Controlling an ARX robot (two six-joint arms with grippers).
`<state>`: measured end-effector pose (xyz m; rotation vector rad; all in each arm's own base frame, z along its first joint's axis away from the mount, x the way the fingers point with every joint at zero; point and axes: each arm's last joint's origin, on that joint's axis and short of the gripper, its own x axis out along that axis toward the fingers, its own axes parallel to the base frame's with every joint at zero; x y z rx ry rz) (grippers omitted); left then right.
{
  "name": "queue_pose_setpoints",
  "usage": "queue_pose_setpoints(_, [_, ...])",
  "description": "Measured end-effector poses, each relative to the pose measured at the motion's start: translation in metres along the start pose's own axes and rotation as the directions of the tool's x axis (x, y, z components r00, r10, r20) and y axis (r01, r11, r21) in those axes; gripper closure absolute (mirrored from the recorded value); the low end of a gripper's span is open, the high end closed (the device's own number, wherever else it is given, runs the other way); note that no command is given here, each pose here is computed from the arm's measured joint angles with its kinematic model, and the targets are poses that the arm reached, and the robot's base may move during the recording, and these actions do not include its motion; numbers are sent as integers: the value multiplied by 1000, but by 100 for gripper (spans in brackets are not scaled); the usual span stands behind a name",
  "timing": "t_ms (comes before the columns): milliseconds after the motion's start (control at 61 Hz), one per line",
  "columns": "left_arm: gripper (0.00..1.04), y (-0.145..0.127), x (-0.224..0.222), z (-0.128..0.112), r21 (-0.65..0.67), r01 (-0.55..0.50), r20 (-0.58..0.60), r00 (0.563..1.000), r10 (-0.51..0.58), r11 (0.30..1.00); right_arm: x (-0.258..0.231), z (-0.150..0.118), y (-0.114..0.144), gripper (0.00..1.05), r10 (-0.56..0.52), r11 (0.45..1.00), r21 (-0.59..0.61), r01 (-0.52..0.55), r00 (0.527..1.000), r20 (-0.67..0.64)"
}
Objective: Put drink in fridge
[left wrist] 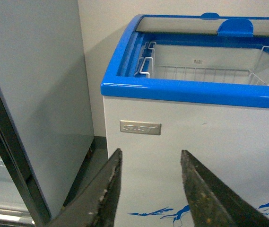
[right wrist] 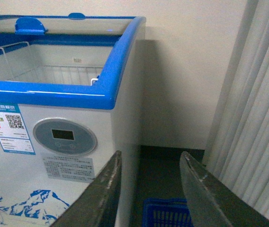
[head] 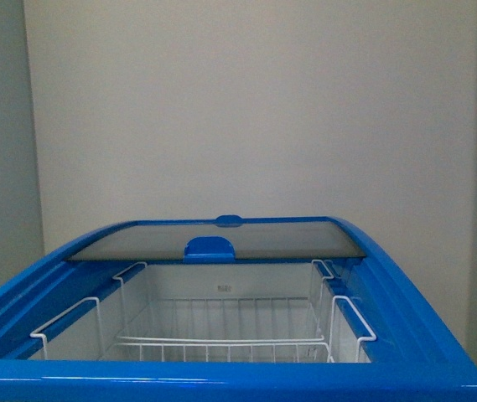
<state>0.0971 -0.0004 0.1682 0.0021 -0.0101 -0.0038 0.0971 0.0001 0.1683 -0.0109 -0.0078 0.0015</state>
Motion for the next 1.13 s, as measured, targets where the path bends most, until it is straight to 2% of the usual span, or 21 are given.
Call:
queue_pose_setpoints(131, [42, 0, 0, 0, 0, 0, 0, 1000, 0, 1000, 0, 0, 0, 45, 0, 1000, 0, 0, 1000, 0])
queue_pose_setpoints(213, [23, 0, 0, 0, 0, 0, 0, 1000, 0, 1000, 0, 0, 0, 28, 0, 1000, 0, 0, 1000, 0])
queue_pose_setpoints(328, [7, 0, 0, 0, 0, 0, 0, 1000, 0, 1000, 0, 0, 0, 10, 0, 1000, 0, 0, 1000, 0])
queue_pose_setpoints(377, [8, 0, 0, 0, 0, 0, 0, 1000, 0, 1000, 0, 0, 0, 6, 0, 1000, 1, 0, 1000, 0])
queue_pose_setpoints(1131, [8, 0, 0, 0, 0, 0, 0, 1000, 0, 1000, 0, 0, 0, 8, 0, 1000, 1, 0, 1000, 0])
